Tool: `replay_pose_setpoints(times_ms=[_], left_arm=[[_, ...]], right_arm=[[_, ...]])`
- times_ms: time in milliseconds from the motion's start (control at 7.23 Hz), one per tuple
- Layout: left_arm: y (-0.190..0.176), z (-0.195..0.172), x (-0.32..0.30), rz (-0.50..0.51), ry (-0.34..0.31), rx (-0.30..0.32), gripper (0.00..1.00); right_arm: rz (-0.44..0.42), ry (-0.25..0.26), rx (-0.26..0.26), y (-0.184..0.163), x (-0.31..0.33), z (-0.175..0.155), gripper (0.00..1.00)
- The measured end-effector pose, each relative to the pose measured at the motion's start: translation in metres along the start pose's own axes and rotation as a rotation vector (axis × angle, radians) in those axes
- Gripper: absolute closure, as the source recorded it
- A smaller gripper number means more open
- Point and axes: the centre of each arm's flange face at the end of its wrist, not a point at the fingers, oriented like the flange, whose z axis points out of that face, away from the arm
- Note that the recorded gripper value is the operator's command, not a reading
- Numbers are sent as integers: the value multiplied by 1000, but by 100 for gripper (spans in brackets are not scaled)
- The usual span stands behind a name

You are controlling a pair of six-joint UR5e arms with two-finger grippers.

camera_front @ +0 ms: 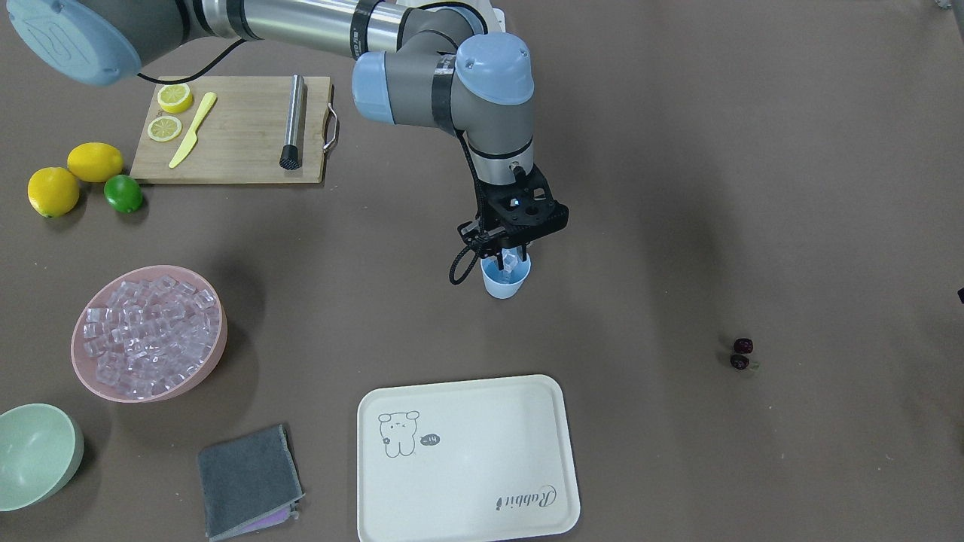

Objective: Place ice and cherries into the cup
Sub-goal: 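Grasp another ice cube in the pink bowl with the right gripper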

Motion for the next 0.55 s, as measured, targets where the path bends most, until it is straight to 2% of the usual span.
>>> replay_pose_setpoints(times_ms=[138,277,415,553], left_arm=[[2,0,-1,-2,0,-1,3],[3,0,-1,-3,0,-2,3],[4,0,-1,-3,0,-1,3],[4,0,-1,-2,0,-1,3]], right_arm=[[16,-10,-7,-15,18,-13,23],[46,-29,-35,-33,61,-31,24],[63,-55,-65,-41,124,-59,24],[48,-60,-90,-37,204,-88,24]])
